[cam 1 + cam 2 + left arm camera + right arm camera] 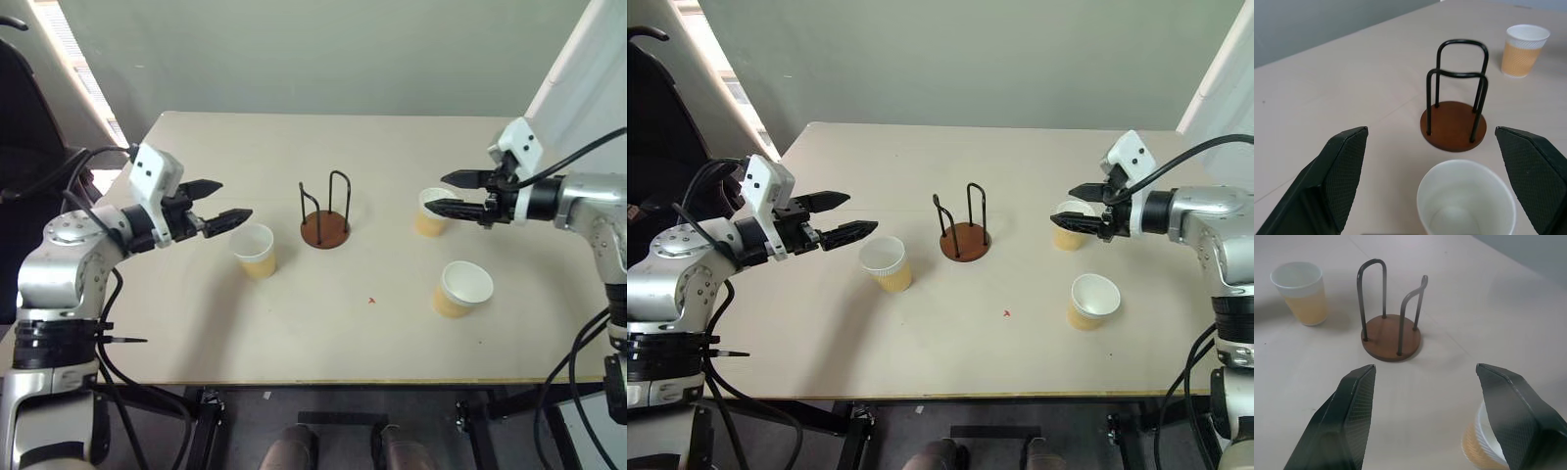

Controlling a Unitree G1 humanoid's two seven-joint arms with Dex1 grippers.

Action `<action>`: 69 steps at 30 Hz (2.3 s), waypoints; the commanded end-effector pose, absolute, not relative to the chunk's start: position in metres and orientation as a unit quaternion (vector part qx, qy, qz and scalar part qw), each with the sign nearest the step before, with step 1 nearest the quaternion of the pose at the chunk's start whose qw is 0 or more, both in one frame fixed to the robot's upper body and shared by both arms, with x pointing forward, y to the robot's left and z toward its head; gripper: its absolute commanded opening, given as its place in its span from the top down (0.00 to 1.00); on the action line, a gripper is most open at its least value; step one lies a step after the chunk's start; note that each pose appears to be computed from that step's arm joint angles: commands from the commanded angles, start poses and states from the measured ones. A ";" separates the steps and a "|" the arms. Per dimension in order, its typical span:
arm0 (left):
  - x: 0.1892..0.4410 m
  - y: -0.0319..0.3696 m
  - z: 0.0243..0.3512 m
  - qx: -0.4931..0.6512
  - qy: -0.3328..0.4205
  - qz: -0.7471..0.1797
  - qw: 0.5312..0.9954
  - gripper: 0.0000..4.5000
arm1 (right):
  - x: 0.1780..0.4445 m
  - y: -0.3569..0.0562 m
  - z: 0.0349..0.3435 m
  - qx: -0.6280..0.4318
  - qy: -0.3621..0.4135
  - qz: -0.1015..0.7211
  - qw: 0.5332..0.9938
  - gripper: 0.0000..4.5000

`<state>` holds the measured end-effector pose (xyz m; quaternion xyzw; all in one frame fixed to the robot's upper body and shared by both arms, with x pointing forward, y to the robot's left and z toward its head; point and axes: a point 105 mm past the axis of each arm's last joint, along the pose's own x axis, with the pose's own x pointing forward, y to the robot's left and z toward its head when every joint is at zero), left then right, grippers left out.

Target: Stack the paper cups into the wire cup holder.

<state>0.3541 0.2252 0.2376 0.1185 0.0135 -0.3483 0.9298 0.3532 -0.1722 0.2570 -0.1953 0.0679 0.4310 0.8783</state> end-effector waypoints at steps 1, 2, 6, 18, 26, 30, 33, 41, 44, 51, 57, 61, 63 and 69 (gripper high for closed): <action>0.361 0.222 0.255 0.144 -0.019 -0.336 0.930 0.00 | 0.351 -0.171 0.274 -0.209 0.034 0.424 0.881 0.25; 0.363 0.220 0.253 0.141 -0.019 -0.338 0.930 0.00 | 0.351 -0.172 0.272 -0.208 0.034 0.419 0.883 0.25; 0.362 0.201 0.255 0.131 -0.025 -0.369 0.920 0.00 | 0.350 -0.174 0.270 -0.202 0.031 0.412 0.888 0.25; 0.362 0.160 0.243 0.125 0.049 -0.433 0.891 0.00 | 0.339 -0.191 0.282 -0.205 0.021 0.383 0.900 0.25; 0.379 0.145 0.229 0.130 0.063 -0.427 0.893 0.00 | 0.332 -0.198 0.282 -0.208 0.027 0.370 0.905 0.25; 0.386 0.137 0.225 0.133 0.064 -0.427 0.892 0.00 | 0.326 -0.198 0.279 -0.208 0.036 0.375 0.903 0.25; 0.391 0.129 0.223 0.134 0.064 -0.433 0.889 0.00 | 0.322 -0.196 0.277 -0.206 0.040 0.382 0.900 0.25; 0.405 0.115 0.219 0.147 0.062 -0.435 0.886 0.00 | 0.318 -0.198 0.275 -0.208 0.041 0.374 0.903 0.25; 0.411 0.111 0.218 0.147 0.062 -0.434 0.887 0.00 | 0.317 -0.196 0.274 -0.208 0.041 0.373 0.903 0.25; 0.418 0.092 0.209 0.139 0.065 -0.446 0.882 0.00 | 0.317 -0.193 0.276 -0.208 0.037 0.374 0.903 0.25; 0.426 0.082 0.205 0.140 0.065 -0.446 0.882 0.00 | 0.318 -0.192 0.279 -0.210 0.033 0.376 0.902 0.25; 0.432 0.083 0.209 0.136 0.056 -0.431 0.890 0.00 | 0.318 -0.192 0.278 -0.209 0.033 0.375 0.903 0.25; 0.436 0.085 0.211 0.132 0.052 -0.419 0.897 0.00 | 0.318 -0.193 0.277 -0.208 0.034 0.374 0.903 0.25; 0.438 0.090 0.216 0.123 0.046 -0.411 0.902 0.00 | 0.317 -0.195 0.276 -0.209 0.037 0.371 0.904 0.25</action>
